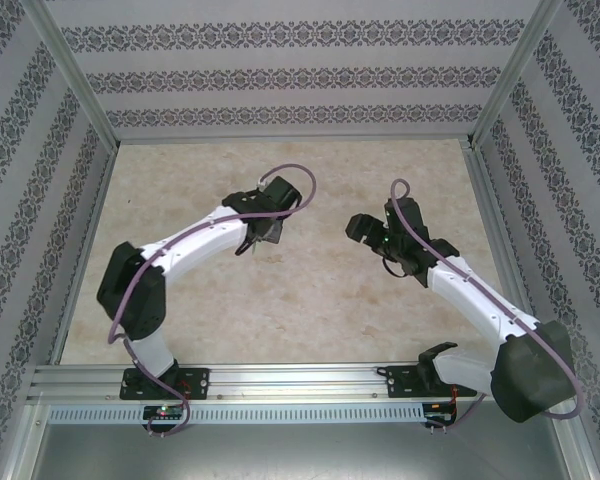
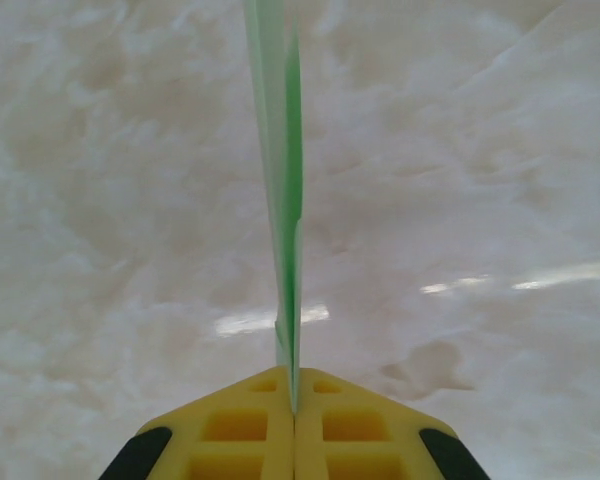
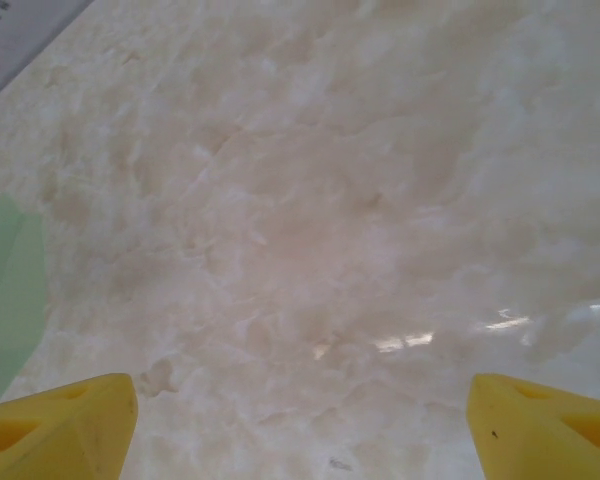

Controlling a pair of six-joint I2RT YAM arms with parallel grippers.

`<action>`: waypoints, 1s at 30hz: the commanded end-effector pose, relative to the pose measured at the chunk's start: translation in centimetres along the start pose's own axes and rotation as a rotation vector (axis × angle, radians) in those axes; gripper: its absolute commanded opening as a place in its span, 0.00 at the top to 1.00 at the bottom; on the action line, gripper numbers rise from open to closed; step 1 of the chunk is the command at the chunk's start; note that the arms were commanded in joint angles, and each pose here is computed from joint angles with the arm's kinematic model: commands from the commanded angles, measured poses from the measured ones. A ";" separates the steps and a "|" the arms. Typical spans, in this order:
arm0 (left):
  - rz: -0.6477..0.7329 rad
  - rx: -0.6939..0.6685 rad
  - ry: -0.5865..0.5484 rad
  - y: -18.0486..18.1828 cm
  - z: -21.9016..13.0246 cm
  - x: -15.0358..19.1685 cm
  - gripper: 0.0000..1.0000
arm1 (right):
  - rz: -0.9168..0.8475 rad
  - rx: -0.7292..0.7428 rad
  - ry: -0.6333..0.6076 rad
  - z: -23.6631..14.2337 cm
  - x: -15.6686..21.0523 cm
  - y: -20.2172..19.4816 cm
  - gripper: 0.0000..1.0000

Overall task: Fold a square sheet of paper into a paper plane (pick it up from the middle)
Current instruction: Turn over the paper at the center of the table.

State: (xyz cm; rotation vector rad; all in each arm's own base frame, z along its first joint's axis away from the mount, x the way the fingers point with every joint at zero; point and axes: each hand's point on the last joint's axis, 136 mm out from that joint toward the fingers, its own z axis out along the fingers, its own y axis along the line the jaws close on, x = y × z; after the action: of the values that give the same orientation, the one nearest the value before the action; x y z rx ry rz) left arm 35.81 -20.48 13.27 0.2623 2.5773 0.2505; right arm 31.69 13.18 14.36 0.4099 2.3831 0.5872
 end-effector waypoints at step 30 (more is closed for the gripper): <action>-0.535 0.556 0.034 1.6 3.6 -3.7 0.23 | -0.119 -0.101 0.065 3.6 6.2 9.7 0.02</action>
State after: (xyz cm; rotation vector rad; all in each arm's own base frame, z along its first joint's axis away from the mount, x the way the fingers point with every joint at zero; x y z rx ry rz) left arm 40.53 -20.22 11.20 -0.1800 2.6447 -0.5510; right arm 28.68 21.63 10.95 0.2177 2.5053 0.5975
